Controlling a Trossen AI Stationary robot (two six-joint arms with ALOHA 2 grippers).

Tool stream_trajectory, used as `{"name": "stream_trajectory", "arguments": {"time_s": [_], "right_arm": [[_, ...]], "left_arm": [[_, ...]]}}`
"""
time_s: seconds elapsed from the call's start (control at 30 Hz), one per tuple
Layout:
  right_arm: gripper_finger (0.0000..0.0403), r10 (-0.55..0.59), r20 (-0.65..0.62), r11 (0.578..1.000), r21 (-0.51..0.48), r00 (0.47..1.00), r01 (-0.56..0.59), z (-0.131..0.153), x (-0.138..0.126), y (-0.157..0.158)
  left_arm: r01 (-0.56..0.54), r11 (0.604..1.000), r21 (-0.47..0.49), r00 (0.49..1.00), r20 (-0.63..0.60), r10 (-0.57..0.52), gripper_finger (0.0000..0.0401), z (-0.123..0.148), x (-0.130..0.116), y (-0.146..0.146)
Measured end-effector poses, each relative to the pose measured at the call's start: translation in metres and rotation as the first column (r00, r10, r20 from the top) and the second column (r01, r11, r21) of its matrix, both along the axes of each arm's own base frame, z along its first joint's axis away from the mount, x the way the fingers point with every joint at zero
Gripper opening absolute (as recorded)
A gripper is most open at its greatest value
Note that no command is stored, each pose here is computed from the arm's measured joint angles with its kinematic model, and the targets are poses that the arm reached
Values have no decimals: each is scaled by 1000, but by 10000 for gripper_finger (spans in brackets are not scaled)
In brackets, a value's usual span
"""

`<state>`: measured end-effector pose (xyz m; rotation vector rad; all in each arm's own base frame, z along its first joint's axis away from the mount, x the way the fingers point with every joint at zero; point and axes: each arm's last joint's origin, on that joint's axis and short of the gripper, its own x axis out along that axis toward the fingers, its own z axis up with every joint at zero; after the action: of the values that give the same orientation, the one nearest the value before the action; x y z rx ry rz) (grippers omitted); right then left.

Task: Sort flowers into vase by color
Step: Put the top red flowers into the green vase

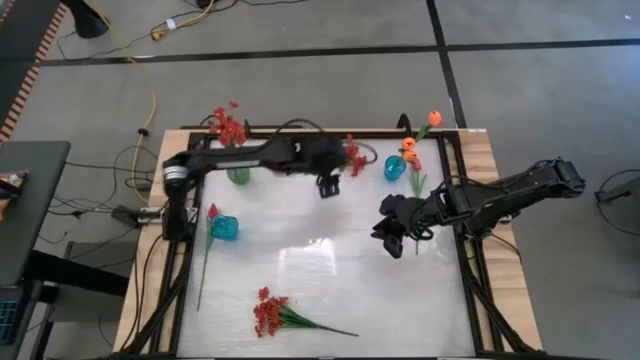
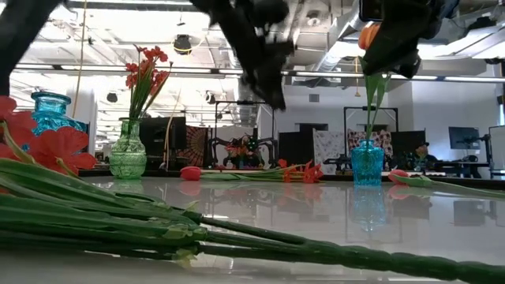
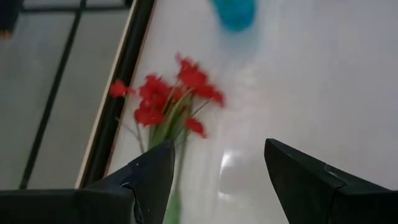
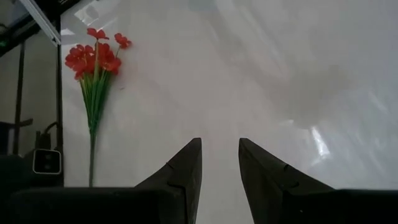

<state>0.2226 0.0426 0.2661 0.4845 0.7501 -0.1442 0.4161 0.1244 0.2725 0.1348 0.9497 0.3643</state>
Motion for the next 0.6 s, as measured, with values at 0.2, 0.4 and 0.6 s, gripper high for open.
{"name": "stream_trajectory", "arguments": {"time_s": [0.2,0.4,0.6], "right_arm": [[132,-1,3,1000,-8,1000,1,0,1,-2],[132,-1,4,1000,-10,1000,1,0,1,-2],[132,0,4,1000,-11,1000,0,0,1,-2]], "left_arm": [[-90,992,-88,993,-89,83,238,-51,0,64],[-164,976,-145,980,-140,144,238,-82,-11,103],[-146,968,-204,979,-173,112,238,-97,-20,119]]}}
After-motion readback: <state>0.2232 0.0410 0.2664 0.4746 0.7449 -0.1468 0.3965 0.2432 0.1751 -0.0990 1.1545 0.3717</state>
